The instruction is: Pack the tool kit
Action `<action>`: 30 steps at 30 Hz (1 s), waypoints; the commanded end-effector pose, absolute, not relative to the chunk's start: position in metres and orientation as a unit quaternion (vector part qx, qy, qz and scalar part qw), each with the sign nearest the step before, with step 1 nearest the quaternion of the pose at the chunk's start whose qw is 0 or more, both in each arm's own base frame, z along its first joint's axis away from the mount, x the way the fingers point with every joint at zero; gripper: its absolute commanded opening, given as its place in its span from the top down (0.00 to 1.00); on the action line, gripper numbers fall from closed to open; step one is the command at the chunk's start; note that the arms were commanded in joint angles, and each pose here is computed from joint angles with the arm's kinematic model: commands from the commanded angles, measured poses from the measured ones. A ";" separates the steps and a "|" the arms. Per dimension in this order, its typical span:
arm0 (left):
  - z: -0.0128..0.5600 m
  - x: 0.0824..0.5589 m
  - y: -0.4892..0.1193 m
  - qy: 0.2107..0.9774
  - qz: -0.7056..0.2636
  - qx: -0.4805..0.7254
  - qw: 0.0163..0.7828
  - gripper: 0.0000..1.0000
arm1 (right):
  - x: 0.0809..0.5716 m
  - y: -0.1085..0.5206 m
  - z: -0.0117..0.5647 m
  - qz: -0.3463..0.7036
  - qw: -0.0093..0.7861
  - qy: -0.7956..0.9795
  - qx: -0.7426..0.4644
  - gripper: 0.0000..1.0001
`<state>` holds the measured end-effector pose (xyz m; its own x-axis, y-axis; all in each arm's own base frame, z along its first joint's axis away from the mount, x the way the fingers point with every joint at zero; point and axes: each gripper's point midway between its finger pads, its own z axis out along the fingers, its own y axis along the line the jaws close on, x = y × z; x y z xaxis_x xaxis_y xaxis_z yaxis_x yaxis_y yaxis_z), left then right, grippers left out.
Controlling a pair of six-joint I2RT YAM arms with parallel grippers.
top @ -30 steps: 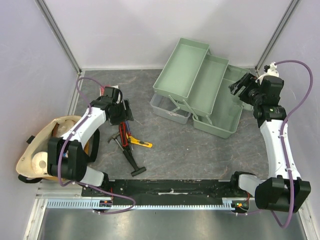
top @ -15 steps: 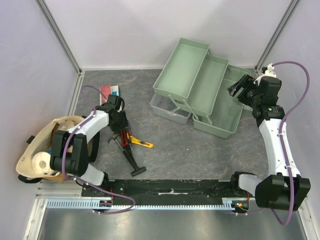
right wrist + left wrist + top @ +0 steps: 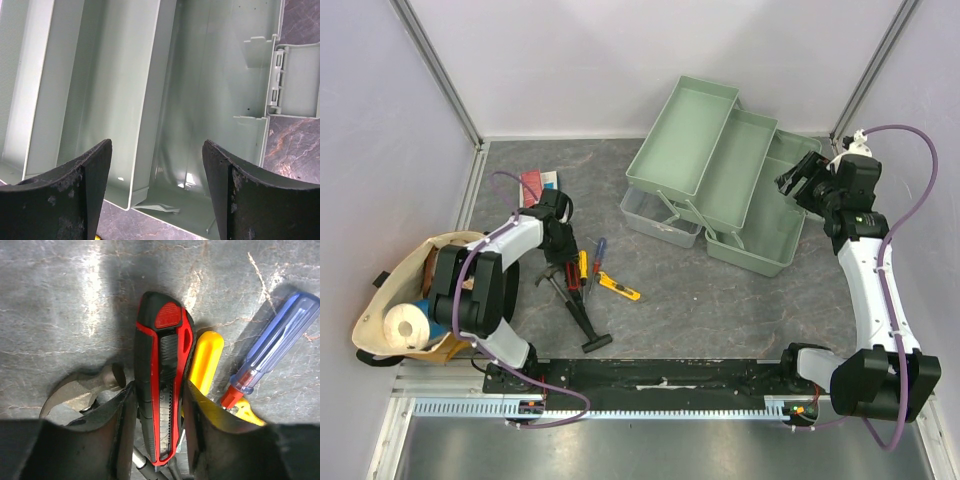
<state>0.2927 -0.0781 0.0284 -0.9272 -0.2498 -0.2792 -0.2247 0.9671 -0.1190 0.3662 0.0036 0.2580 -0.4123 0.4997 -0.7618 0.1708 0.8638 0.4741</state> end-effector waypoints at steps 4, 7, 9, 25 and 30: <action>0.043 0.305 -0.081 0.979 -0.047 -0.111 0.164 0.82 | 0.364 0.002 0.259 0.159 0.508 0.820 0.209 0.21; 0.063 0.314 -0.081 0.974 -0.051 -0.108 0.191 0.93 | 0.364 0.002 0.259 0.160 0.508 0.819 0.211 0.21; 0.077 0.321 -0.083 0.971 -0.054 -0.105 0.206 0.96 | 0.365 0.002 0.259 0.159 0.509 0.819 0.211 0.21; 0.277 0.394 -0.149 0.872 -0.244 0.016 0.424 0.98 | 0.368 0.001 0.274 0.159 0.524 0.811 0.208 0.22; 0.356 0.416 -0.201 0.801 -0.343 0.095 0.481 0.98 | 0.369 0.013 0.285 0.181 0.535 0.809 0.163 0.23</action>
<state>0.4007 -0.1492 0.2734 -0.6694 -0.2165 -0.7107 0.1751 0.8837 -0.4341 0.3648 0.0032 0.2523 -0.4201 0.5061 -0.7533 0.1835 0.8603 0.4757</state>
